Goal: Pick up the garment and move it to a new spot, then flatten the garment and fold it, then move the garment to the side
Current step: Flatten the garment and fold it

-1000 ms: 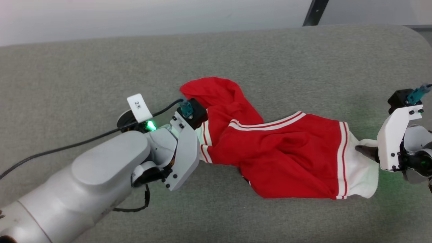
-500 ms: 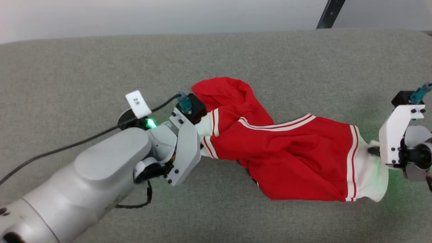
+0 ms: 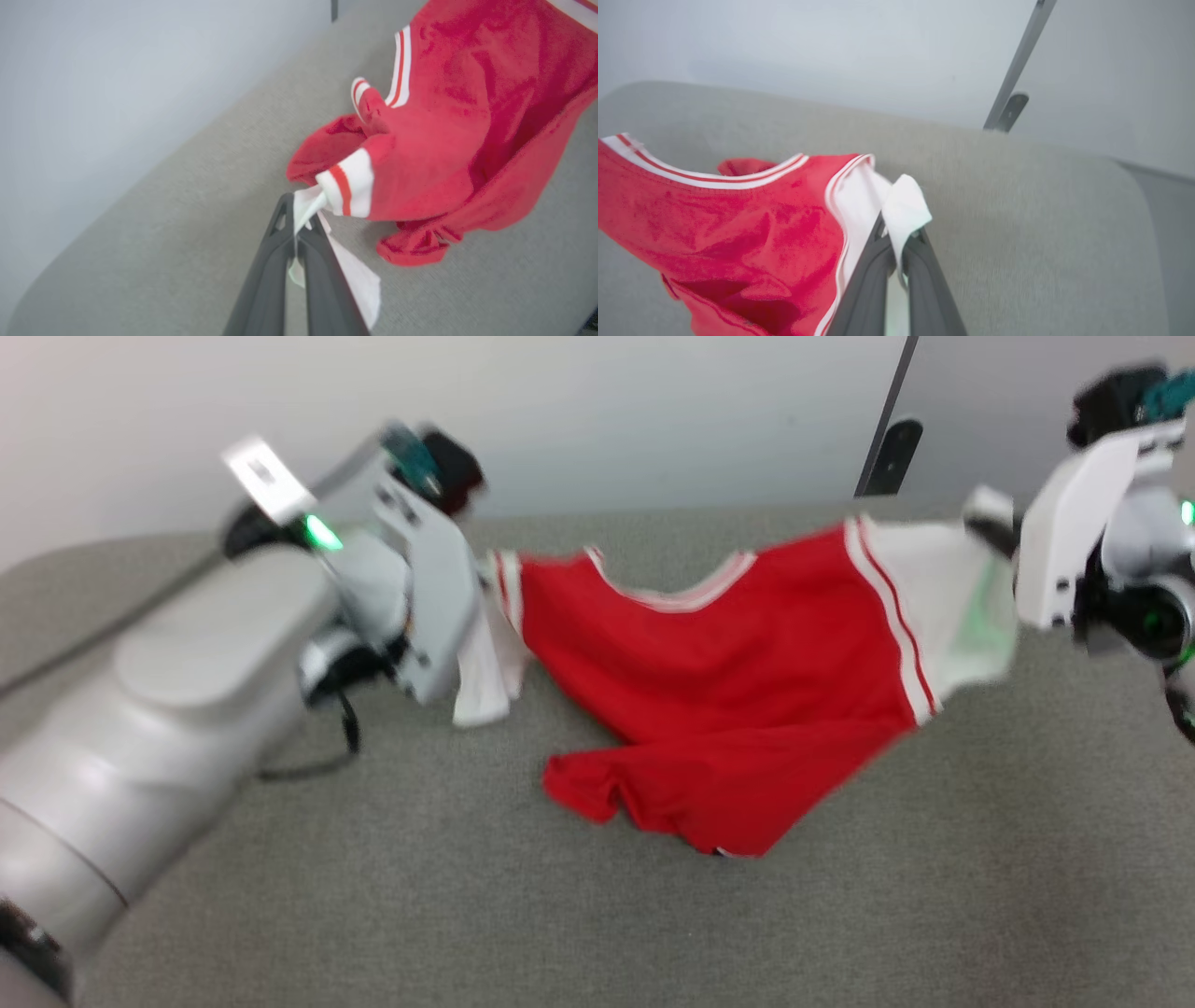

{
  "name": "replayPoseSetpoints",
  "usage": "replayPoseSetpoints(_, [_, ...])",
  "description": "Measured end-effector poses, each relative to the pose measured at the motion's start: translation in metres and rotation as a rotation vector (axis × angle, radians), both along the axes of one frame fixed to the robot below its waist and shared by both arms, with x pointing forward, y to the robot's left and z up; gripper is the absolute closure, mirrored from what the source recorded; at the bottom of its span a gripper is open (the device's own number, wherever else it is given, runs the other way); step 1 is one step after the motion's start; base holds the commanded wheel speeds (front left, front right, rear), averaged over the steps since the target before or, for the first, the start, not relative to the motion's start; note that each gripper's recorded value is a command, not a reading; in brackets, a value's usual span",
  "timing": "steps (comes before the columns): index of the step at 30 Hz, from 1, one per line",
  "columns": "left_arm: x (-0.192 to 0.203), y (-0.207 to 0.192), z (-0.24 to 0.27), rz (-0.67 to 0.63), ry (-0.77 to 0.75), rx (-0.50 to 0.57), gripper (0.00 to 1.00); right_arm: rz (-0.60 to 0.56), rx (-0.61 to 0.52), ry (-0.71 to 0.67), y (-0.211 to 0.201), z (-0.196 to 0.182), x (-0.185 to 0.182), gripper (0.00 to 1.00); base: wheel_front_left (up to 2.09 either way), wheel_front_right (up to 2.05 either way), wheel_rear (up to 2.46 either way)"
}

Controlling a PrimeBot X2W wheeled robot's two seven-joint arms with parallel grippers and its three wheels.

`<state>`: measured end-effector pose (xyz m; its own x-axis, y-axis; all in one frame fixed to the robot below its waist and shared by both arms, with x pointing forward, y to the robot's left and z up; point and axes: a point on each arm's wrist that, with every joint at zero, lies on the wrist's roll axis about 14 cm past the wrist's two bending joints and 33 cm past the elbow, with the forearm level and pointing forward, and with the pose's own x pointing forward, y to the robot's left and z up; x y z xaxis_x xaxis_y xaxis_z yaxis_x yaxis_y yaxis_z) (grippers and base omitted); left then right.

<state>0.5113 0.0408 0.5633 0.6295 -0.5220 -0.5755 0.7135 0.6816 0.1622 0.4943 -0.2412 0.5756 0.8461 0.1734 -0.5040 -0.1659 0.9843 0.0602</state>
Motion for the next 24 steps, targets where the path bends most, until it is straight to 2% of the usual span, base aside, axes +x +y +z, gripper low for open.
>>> replayPoseSetpoints(7, [0.033, 0.028, 0.123, 0.125, -0.317, -0.057, 1.0, 0.056, -0.122, -0.505, 0.014, 0.138, 0.01, 1.0, 0.0, 0.0, 0.0])
replayPoseSetpoints(10, [0.038, 0.043, 0.164, 0.188, -0.409, -0.066, 1.0, 0.034, -0.15, -0.654, 0.009, 0.179, 0.007, 1.0, 0.0, 0.0, 0.0])
replayPoseSetpoints(18, [0.037, 0.068, 0.242, 0.303, -0.544, -0.165, 1.0, 0.023, -0.155, -0.766, 0.02, 0.226, 0.003, 1.0, 0.0, 0.0, 0.0])
replayPoseSetpoints(24, [0.045, 0.079, 0.255, 0.359, -0.583, -0.22, 1.0, 0.03, -0.14, -0.772, 0.029, 0.227, 0.011, 1.0, 0.0, 0.0, 0.0])
